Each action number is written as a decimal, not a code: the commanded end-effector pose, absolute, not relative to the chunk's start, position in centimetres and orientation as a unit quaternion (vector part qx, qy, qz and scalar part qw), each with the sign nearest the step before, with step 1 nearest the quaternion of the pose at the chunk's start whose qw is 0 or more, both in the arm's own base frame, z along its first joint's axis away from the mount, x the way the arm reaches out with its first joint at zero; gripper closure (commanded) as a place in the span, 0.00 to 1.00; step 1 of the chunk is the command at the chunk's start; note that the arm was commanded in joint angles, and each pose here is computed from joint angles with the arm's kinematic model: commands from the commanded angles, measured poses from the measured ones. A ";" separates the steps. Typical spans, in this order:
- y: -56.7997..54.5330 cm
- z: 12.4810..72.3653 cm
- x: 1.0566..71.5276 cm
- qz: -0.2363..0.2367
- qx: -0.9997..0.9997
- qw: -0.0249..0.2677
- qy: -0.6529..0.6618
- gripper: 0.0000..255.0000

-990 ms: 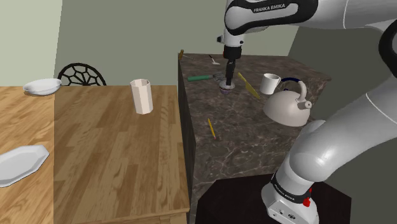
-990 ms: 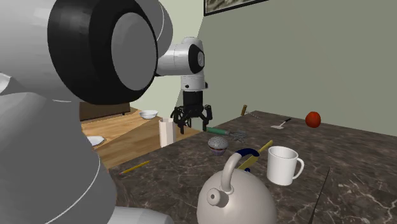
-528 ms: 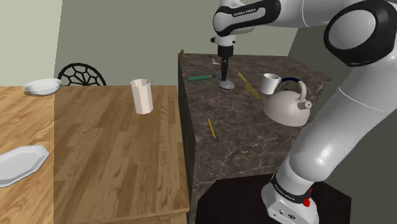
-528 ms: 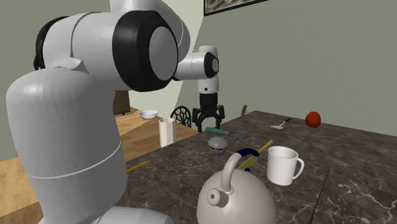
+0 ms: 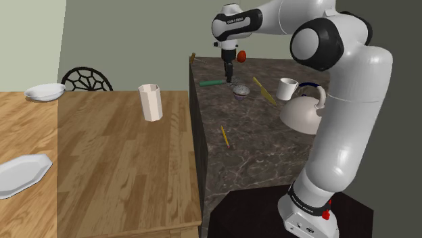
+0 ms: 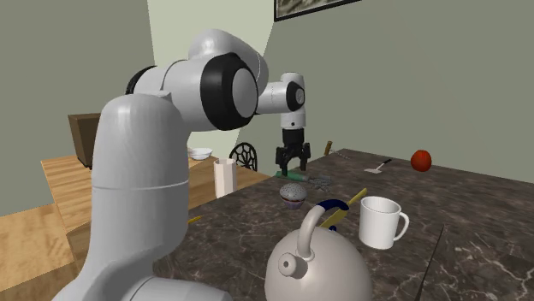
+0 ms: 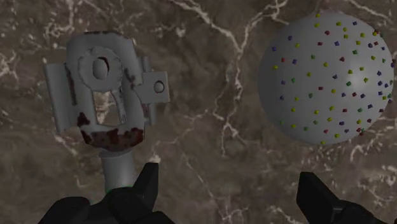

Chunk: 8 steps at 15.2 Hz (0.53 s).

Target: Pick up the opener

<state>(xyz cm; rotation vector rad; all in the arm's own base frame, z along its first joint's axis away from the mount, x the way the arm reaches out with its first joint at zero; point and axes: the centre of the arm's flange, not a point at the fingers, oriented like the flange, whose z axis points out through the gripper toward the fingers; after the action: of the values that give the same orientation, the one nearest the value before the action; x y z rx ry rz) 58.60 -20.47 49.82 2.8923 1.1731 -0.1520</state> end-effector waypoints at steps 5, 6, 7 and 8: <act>-23.2 48.2 66.0 -0.051 0.901 0.011 0.431 0.00; -23.4 48.0 66.7 -0.051 0.898 0.011 0.436 0.00; -23.4 47.5 66.7 -0.051 0.898 0.011 0.436 0.00; -23.4 47.0 66.7 -0.051 0.898 0.011 0.436 0.00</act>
<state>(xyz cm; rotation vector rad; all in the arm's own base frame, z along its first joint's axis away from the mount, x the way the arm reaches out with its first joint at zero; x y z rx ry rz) 66.41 -23.22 47.42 2.8055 1.3549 -0.1601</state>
